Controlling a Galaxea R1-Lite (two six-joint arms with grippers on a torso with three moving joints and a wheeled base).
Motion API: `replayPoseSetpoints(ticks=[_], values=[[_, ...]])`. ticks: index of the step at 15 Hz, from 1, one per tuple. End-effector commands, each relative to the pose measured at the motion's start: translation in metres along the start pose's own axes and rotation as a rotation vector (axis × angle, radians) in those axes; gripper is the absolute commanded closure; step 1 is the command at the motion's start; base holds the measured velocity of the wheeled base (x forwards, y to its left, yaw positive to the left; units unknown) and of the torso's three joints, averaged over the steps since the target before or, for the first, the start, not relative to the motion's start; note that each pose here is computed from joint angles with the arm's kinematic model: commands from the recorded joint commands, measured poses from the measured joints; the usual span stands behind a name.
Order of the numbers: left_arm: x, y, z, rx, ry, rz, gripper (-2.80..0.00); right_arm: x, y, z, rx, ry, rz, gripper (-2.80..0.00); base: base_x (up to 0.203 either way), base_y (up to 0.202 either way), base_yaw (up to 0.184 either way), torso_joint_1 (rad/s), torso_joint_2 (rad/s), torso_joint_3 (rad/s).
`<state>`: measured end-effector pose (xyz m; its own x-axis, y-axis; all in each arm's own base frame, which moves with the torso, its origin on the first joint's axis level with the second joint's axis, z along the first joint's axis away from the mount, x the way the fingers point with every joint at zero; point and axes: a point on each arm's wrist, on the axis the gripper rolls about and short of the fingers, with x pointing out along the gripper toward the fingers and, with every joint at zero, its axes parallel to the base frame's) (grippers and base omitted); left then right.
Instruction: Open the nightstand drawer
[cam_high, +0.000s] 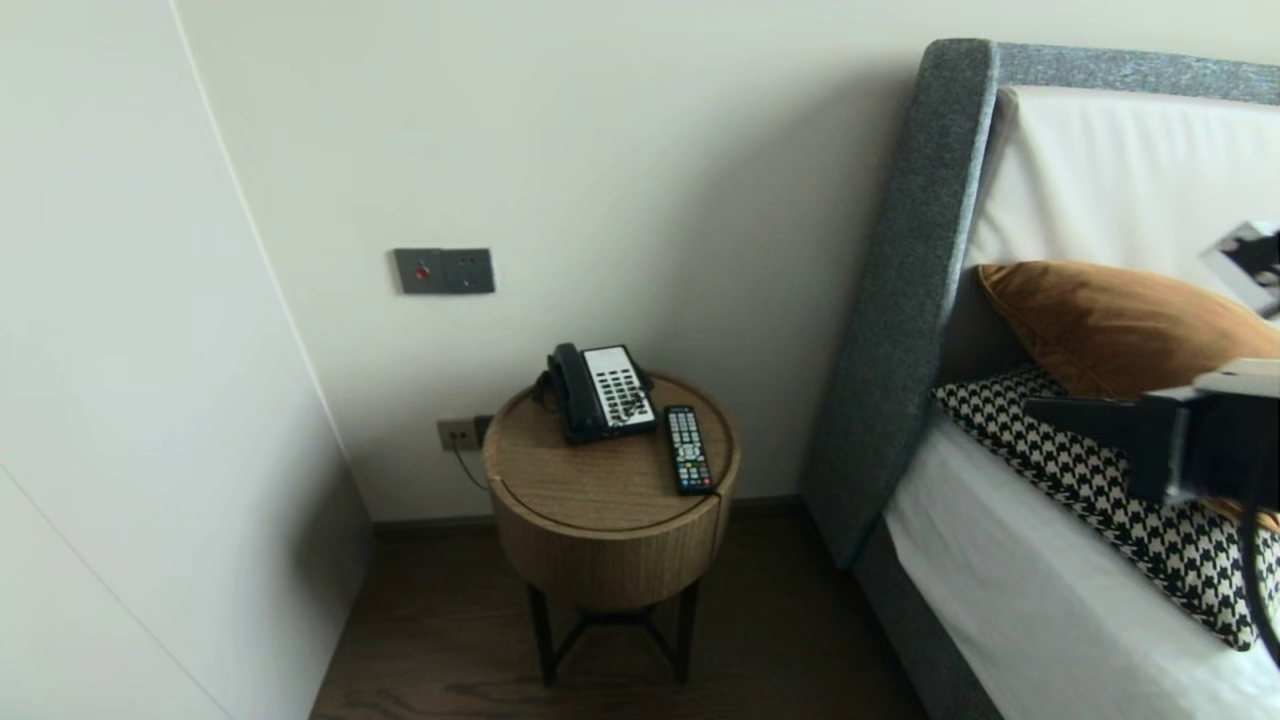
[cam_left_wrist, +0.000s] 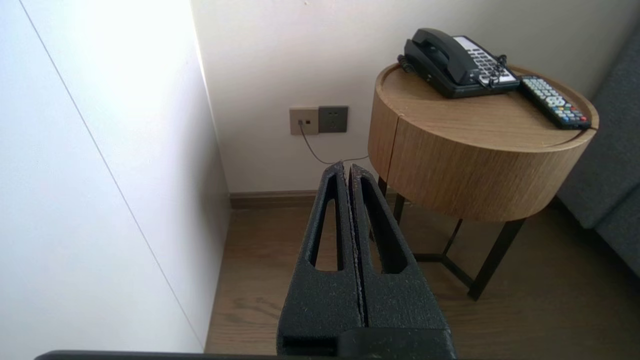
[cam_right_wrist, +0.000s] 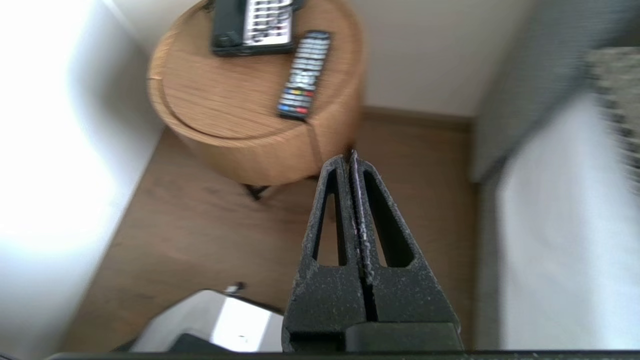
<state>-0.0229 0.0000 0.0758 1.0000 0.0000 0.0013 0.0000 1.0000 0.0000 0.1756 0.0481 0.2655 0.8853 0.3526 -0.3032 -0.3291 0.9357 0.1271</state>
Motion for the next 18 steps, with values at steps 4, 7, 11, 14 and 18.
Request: replayPoseSetpoints(ticks=[4,7,11,14,18], values=[[0.000,0.000,0.000,0.000,0.000,0.000,0.00,0.129,0.041,-0.011,0.051,0.223,0.080,0.00,0.000,0.000,0.000,0.000,0.00,0.000],[0.000,0.000,0.000,0.000,0.000,0.000,0.00,0.178,0.064,-0.032,0.057,0.312,0.110,0.00,0.000,0.000,0.000,0.000,0.00,0.000],[0.000,0.000,0.000,0.000,0.001,0.000,0.00,0.227,0.082,-0.041,0.068,0.303,0.132,0.00,0.000,0.000,0.000,0.000,0.00,0.000],[0.000,0.000,0.000,0.000,0.000,0.000,0.00,0.262,0.089,-0.064,0.072,0.281,0.143,0.00,0.000,0.000,0.000,0.000,0.00,0.000],[0.000,0.000,0.000,0.000,0.001,0.000,0.00,0.297,0.089,-0.100,0.081,0.341,0.113,0.00,0.000,0.000,0.000,0.000,0.00,0.000]])
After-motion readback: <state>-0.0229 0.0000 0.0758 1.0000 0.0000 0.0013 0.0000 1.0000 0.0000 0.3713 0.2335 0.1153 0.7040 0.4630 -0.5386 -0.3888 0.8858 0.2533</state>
